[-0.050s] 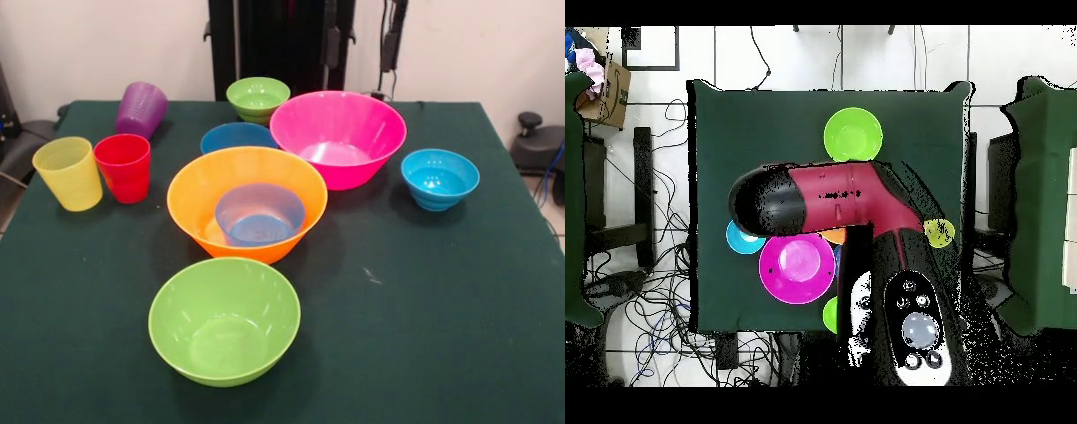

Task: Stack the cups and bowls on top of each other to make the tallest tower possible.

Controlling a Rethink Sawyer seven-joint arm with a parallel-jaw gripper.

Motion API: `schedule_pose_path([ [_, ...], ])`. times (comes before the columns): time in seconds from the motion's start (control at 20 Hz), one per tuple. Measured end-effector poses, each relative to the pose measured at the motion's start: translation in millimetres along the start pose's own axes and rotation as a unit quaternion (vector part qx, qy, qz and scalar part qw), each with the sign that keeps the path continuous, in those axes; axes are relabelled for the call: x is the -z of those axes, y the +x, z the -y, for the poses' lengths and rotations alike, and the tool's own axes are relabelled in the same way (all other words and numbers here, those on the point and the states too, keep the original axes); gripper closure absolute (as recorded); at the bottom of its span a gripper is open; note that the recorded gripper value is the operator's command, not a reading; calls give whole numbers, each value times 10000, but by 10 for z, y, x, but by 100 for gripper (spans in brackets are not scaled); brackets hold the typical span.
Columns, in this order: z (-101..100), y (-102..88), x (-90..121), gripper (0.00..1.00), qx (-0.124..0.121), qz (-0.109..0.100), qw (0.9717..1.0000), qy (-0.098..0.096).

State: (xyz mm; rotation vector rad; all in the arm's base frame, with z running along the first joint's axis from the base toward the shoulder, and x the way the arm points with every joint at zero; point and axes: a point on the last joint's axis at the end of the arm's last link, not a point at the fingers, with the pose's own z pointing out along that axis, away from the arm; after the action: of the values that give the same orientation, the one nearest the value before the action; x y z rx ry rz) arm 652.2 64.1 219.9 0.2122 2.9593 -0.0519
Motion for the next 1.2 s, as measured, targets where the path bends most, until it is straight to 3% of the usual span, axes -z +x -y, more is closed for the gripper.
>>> schedule_pose_path([
  [0.25, -112, 279, -189, 0, -329, -1, 9995, 21],
  [0.55, -98, 486, -409, 0, -587, -10, 9983, 70],
  [1.2, 49, 957, -945, 0, -622, 27, 9977, 272],
])
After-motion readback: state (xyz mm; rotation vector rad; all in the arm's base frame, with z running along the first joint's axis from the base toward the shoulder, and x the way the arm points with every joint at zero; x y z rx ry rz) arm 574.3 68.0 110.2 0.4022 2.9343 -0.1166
